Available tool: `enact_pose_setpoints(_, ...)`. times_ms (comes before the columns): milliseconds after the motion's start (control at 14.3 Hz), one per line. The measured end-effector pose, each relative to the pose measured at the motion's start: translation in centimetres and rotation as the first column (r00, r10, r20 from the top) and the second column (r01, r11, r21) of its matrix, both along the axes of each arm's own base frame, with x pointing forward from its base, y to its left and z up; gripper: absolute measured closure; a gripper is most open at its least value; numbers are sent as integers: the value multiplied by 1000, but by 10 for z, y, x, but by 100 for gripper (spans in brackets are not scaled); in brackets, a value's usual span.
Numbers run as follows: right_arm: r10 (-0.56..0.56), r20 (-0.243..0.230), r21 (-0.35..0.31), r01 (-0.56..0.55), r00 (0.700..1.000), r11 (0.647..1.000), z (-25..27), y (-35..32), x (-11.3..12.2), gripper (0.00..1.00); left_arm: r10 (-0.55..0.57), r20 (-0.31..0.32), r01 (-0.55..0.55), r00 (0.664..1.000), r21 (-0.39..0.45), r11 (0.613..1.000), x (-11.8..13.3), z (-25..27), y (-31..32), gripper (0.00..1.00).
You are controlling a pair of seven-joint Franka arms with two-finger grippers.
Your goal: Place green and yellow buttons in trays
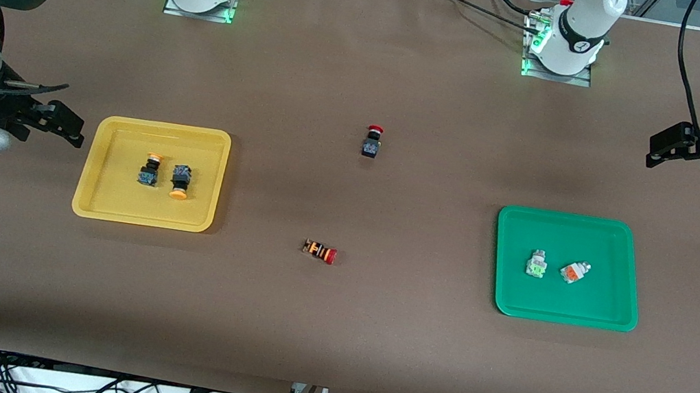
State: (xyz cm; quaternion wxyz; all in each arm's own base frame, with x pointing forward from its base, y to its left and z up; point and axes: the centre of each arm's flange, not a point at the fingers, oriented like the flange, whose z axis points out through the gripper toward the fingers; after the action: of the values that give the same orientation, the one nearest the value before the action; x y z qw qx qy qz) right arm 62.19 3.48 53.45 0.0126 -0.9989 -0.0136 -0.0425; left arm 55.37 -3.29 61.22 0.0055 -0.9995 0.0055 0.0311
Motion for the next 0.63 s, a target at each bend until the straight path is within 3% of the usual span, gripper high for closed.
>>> enact_pose_setpoints(419, -1, -10, 19, 2, 1000, 1000, -8, -5, 3, 1, 0, -1, 0, 1000, 0, 1000, 0, 0, 0, 0)
enact_pose_setpoints(629, -30, 8, 48, 29, 1000, 998, 4, -36, 0, 1, 0, -1, 0, 1000, 0, 1000, 0, 0, 0, 0)
